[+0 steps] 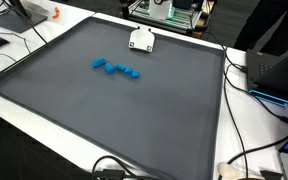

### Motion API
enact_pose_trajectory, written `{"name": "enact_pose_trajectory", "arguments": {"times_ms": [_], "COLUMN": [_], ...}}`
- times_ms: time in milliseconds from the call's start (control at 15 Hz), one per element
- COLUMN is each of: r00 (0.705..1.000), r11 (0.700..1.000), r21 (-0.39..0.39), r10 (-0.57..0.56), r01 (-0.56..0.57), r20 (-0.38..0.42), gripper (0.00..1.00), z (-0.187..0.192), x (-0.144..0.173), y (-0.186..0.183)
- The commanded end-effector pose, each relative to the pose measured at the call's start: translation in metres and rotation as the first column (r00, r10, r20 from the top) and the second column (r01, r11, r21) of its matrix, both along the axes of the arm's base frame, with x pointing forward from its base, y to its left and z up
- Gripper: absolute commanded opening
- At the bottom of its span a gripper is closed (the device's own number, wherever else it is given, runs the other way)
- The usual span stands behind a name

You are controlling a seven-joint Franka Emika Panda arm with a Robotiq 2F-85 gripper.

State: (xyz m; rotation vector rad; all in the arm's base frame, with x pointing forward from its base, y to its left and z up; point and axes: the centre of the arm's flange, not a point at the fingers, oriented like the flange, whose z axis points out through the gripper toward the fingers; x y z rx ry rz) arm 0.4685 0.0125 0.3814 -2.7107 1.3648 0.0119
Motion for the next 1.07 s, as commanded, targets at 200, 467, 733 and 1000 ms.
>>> {"name": "enact_pose_trajectory", "arguments": {"times_ms": [200, 467, 733, 1000], "r00": [0.943, 0.872, 0.808, 0.763], "r11": [0.935, 0.856, 0.786, 0.740], "r21": [-0.169, -0.246, -0.288, -0.304], "r10": [0.326, 0.484, 0.586, 0.644], "r01": [-0.312, -0.455, -0.547, -0.599], "r20": [0.062, 0.074, 0.066, 0.064], "gripper": [1.00, 1.00, 1.00, 1.00], "z": [0.041, 0.052, 0.056, 0.057], "x": [0.027, 0.041, 0.051, 0.059], "y": [0.029, 0.040, 0.046, 0.050]}}
